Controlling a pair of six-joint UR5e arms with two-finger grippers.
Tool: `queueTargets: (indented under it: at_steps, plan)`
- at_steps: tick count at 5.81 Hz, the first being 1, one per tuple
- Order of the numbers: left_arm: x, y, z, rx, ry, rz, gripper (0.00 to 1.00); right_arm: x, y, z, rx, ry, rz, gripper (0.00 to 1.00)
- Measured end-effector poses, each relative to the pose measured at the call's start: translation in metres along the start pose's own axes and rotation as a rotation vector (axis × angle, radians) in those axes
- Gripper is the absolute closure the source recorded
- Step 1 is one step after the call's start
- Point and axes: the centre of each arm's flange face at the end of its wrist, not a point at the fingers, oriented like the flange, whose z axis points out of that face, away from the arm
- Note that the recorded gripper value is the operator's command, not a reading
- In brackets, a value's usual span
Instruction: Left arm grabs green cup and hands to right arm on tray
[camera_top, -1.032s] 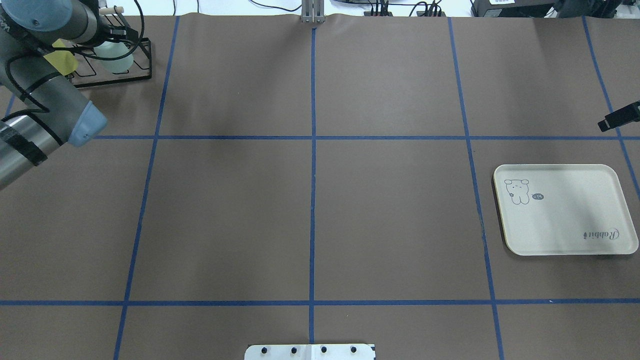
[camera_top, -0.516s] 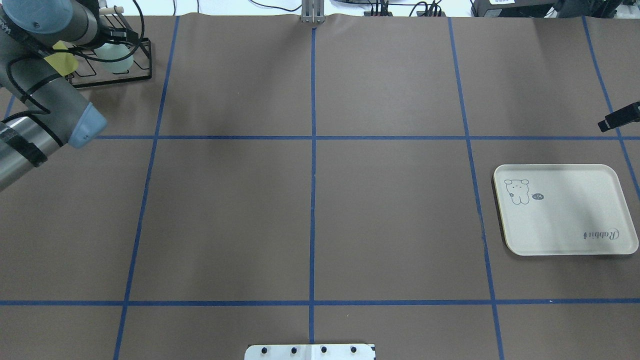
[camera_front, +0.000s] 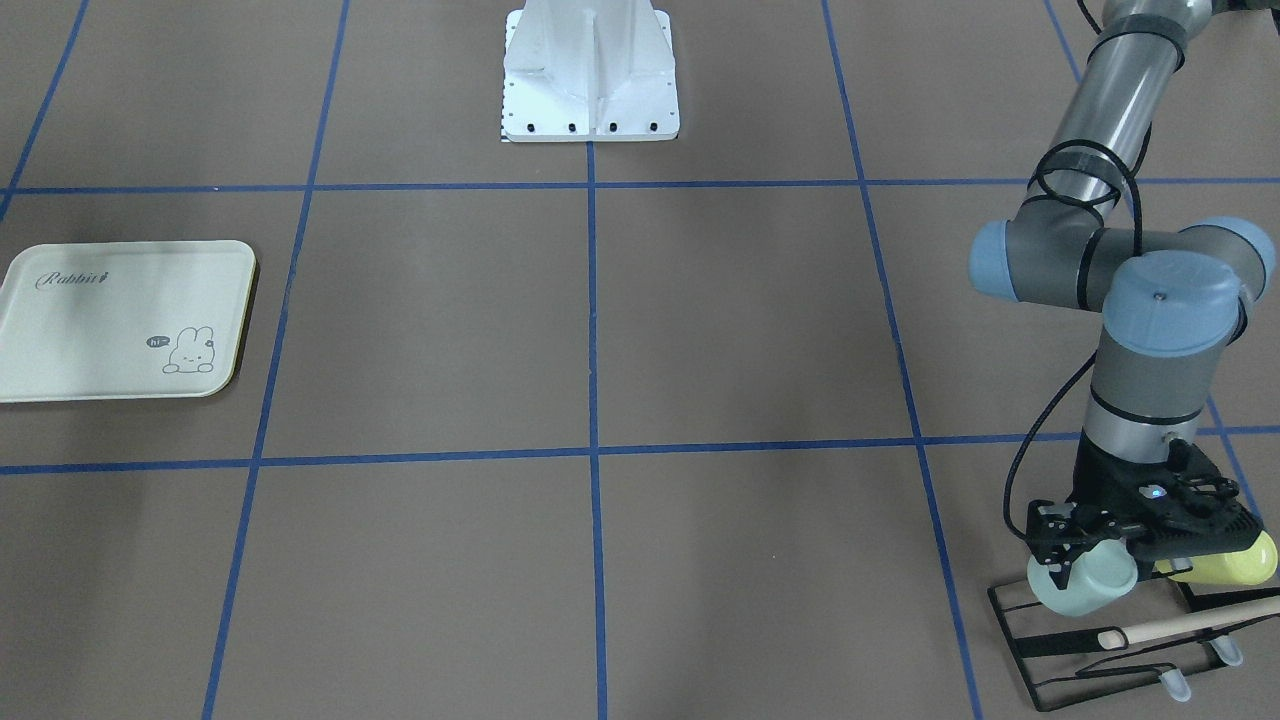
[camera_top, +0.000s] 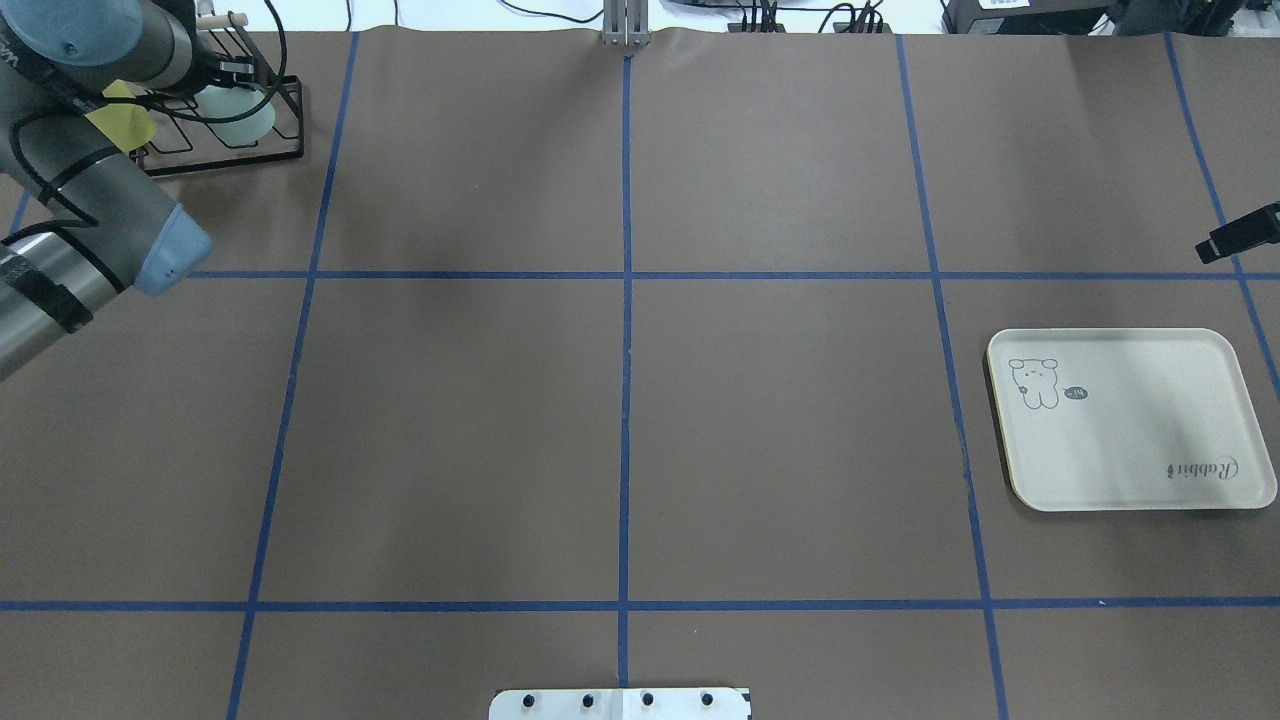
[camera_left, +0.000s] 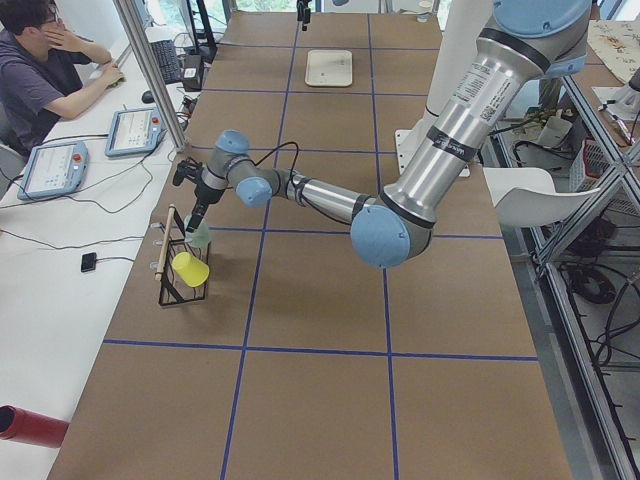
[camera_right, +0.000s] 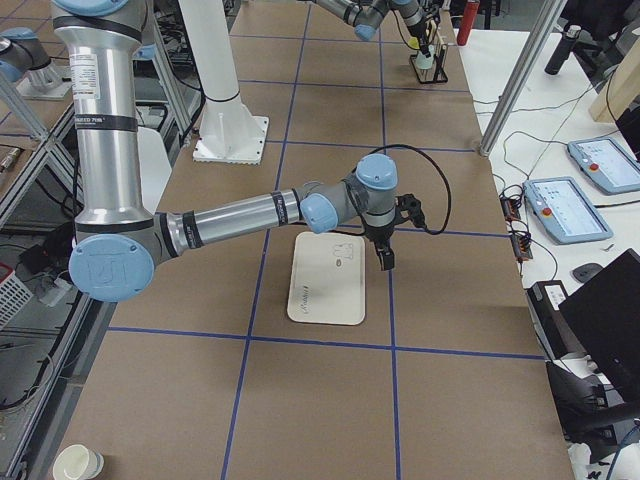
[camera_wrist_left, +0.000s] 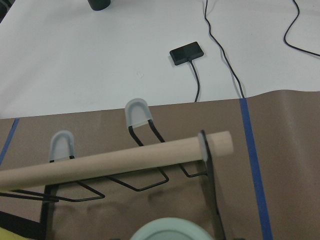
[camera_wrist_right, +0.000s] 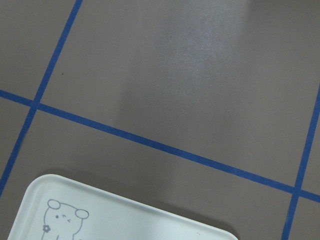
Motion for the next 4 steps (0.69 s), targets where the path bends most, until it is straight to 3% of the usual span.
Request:
queueTargets:
  at_steps: [1, 4]
  plan:
    - [-0.003, 0.001, -0.003, 0.002, 0.004, -0.002, 0.81, 0.0, 0.0, 0.0, 0.0, 0.0, 0.0, 0.0]
    - [-0.006, -0.003, -0.033, 0.03, 0.042, -0.006, 0.85, 0.0, 0.0, 0.0, 0.0, 0.0, 0.0, 0.0]
